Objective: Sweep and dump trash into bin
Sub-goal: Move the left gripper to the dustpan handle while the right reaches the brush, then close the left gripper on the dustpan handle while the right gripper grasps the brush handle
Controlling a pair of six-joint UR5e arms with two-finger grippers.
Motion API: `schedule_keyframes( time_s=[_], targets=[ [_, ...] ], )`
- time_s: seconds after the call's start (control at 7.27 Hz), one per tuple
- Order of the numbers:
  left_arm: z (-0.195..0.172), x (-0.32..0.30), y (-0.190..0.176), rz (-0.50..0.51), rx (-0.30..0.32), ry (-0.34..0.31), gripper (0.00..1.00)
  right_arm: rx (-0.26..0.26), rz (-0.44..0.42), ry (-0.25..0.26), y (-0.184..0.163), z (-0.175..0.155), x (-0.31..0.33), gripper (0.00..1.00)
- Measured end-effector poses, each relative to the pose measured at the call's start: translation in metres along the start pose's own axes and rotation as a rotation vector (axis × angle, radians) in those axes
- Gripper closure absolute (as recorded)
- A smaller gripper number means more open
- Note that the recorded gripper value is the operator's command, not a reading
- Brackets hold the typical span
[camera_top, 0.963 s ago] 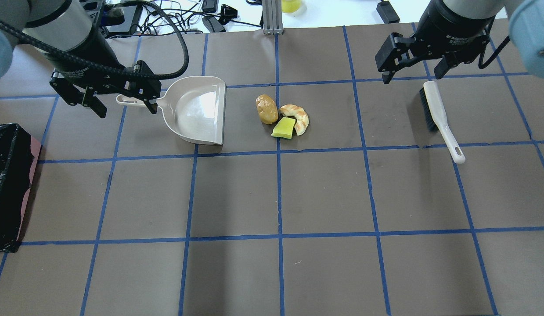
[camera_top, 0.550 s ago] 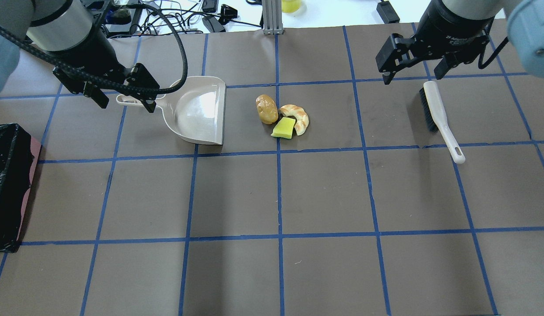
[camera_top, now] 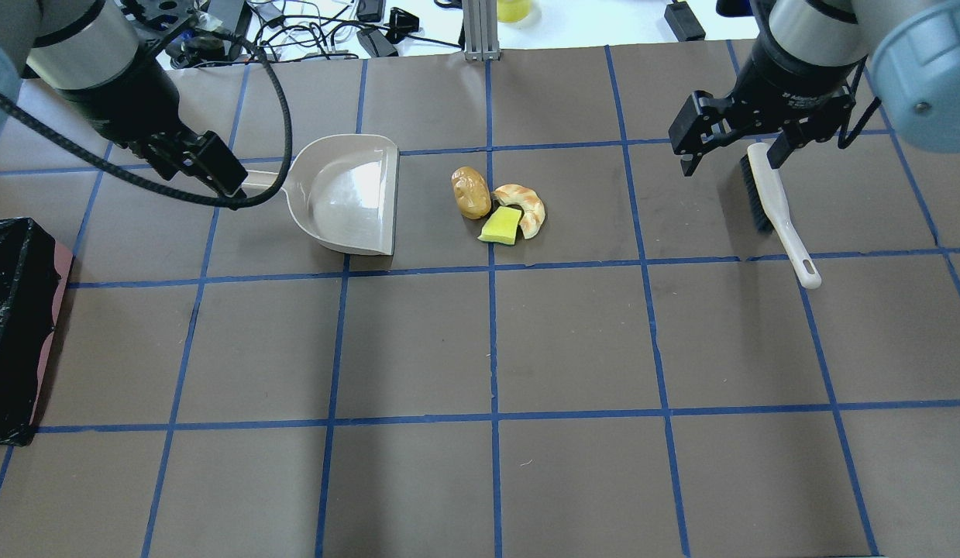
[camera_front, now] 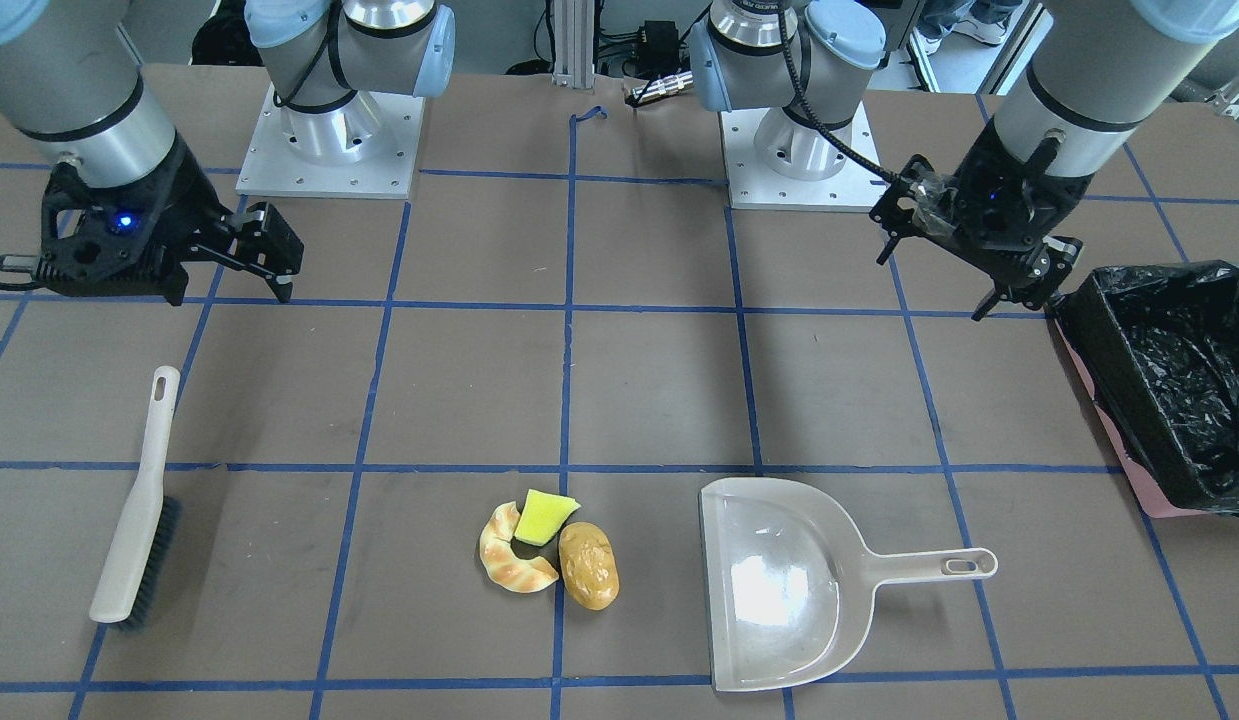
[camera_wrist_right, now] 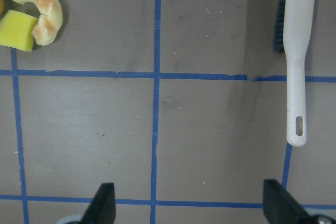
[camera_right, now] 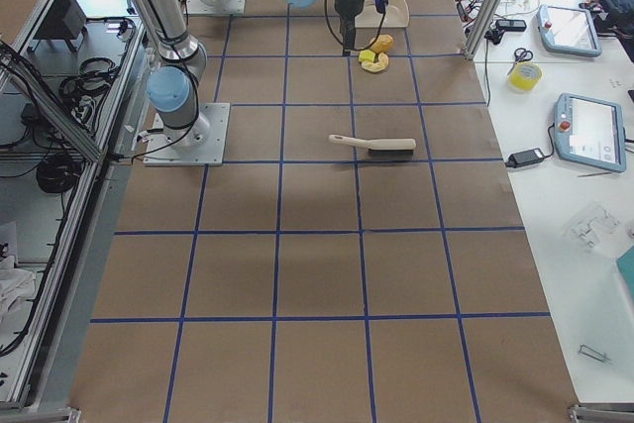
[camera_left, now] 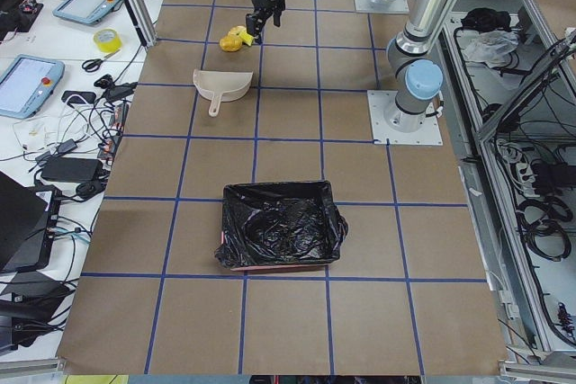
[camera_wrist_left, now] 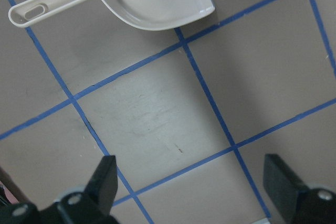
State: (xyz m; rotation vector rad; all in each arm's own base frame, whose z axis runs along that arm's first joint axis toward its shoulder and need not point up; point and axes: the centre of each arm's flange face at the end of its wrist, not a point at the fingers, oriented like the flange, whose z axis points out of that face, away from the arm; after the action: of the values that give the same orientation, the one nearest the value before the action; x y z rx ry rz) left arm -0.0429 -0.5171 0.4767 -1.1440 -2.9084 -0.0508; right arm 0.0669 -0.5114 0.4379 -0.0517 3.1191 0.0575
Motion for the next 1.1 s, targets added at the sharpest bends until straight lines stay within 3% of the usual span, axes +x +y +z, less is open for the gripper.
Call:
schedule_keyframes(
  time_s=[0.55,0.83,1.1],
  targets=[
    [0.078,-0.08,-0.031,0.614,-0.038,-0.056,0.0,-0.07,-0.036,0.026,-0.024,0.087,0.097,0.0],
    [0.129,-0.117,-0.057,0.788,-0.038,-0.086,0.0,-0.075,-0.042,0.026,-0.027,0.131,0.123,0.01],
    [0.165,-0.14,-0.074,0.833,-0.034,-0.1,0.0,-0.106,-0.042,0.035,-0.034,0.167,0.134,0.01]
  ],
)
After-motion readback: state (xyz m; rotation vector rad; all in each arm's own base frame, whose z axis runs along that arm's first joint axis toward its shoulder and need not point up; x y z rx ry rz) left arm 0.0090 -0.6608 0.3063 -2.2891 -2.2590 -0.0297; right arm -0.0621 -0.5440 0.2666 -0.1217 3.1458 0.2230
